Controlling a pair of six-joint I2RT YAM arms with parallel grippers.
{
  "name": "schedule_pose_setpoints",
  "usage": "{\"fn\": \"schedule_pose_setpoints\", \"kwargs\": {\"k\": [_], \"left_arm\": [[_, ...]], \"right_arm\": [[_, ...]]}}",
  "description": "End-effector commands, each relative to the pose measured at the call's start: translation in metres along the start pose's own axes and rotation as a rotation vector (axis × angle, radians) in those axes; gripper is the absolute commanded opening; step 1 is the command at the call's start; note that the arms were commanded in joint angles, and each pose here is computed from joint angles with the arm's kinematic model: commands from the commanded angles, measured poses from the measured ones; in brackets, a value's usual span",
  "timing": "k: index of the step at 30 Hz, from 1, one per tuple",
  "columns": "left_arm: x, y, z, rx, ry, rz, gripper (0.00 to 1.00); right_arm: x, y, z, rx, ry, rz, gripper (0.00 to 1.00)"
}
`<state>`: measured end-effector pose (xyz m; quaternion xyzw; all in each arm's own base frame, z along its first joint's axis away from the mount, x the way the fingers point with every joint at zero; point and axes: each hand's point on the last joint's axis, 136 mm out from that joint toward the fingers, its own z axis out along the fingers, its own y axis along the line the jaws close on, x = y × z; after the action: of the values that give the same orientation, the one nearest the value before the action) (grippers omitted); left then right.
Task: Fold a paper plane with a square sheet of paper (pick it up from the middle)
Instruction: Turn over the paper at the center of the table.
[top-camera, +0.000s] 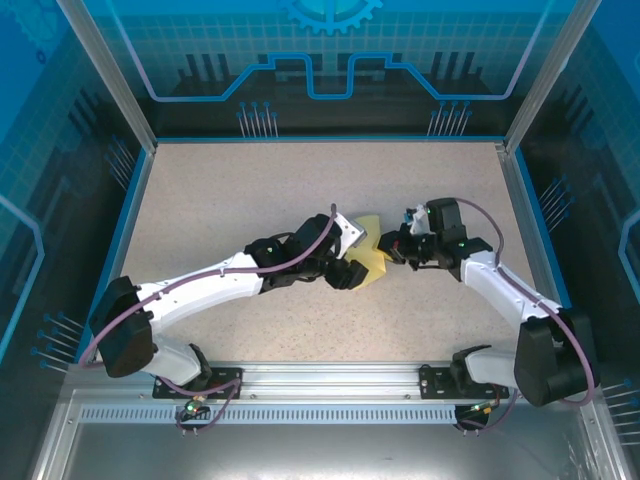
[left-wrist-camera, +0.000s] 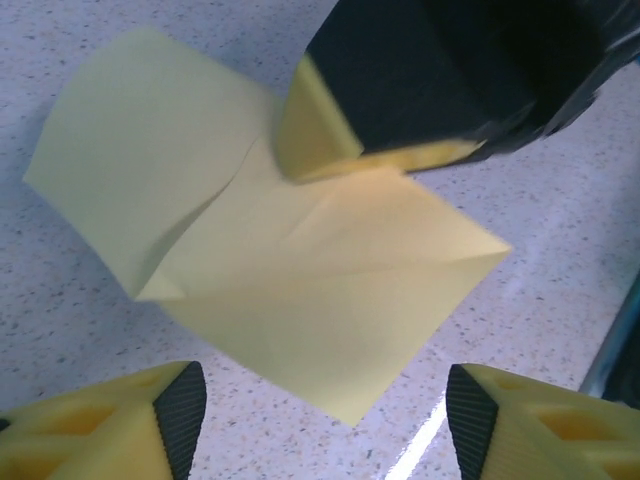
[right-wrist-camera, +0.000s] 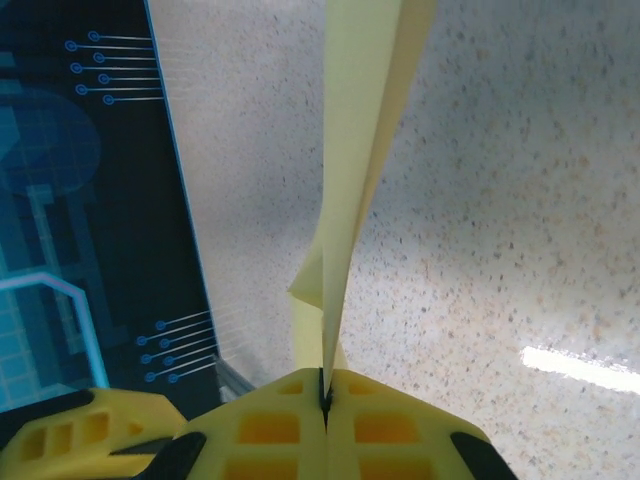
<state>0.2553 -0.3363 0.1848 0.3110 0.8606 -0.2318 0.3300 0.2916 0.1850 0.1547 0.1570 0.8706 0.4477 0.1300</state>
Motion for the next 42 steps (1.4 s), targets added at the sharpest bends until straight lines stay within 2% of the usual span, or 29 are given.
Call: {"fn": "schedule_pose_setpoints", "kwargs": {"k": [1, 3, 5, 10, 14, 17, 21, 25, 32, 37, 42], "left_arm": [[-0.011, 0.013, -0.01, -0.041, -0.032, -0.015, 0.69], [-0.011, 0.019, -0.01, -0.024, -0.029, -0.059, 0.69], [-0.015, 0.027, -0.013, 0.0, -0.038, -0.113, 0.7], [-0.027, 0.054, -0.026, 0.057, -0.086, -0.255, 0.81], [-0.032, 0.072, -0.036, 0.111, -0.103, -0.364, 0.86], [-0.033, 0.088, -0.043, 0.129, -0.114, -0.454, 0.89], [-0.026, 0.122, -0.057, 0.077, -0.14, -0.56, 0.89], [-0.023, 0.137, -0.069, 0.047, -0.156, -0.583, 0.9], [-0.019, 0.146, -0.077, 0.017, -0.142, -0.587, 0.9], [-0.015, 0.15, -0.08, 0.01, -0.137, -0.59, 0.9], [-0.013, 0.154, -0.086, -0.002, -0.131, -0.588, 0.9]], "right_arm": [[-0.005, -0.013, -0.016, 0.156, -0.03, -0.098, 0.0], [-0.011, -0.01, -0.024, 0.199, -0.051, -0.154, 0.0], [-0.013, -0.017, -0.03, 0.306, -0.059, -0.243, 0.0], [-0.016, -0.041, -0.046, 0.705, -0.061, -0.499, 0.0], [-0.02, -0.047, -0.051, 0.936, -0.085, -0.633, 0.0], [-0.02, -0.05, -0.048, 1.083, -0.103, -0.719, 0.0], [-0.016, -0.055, -0.037, 1.241, -0.107, -0.817, 0.0], [-0.007, -0.05, -0.019, 1.361, -0.115, -0.921, 0.0], [0.022, -0.048, 0.032, 1.439, -0.045, -1.038, 0.02], [0.056, -0.057, 0.074, 1.365, 0.058, -1.063, 0.08], [0.081, -0.061, 0.101, 1.278, 0.116, -1.072, 0.15]]}}
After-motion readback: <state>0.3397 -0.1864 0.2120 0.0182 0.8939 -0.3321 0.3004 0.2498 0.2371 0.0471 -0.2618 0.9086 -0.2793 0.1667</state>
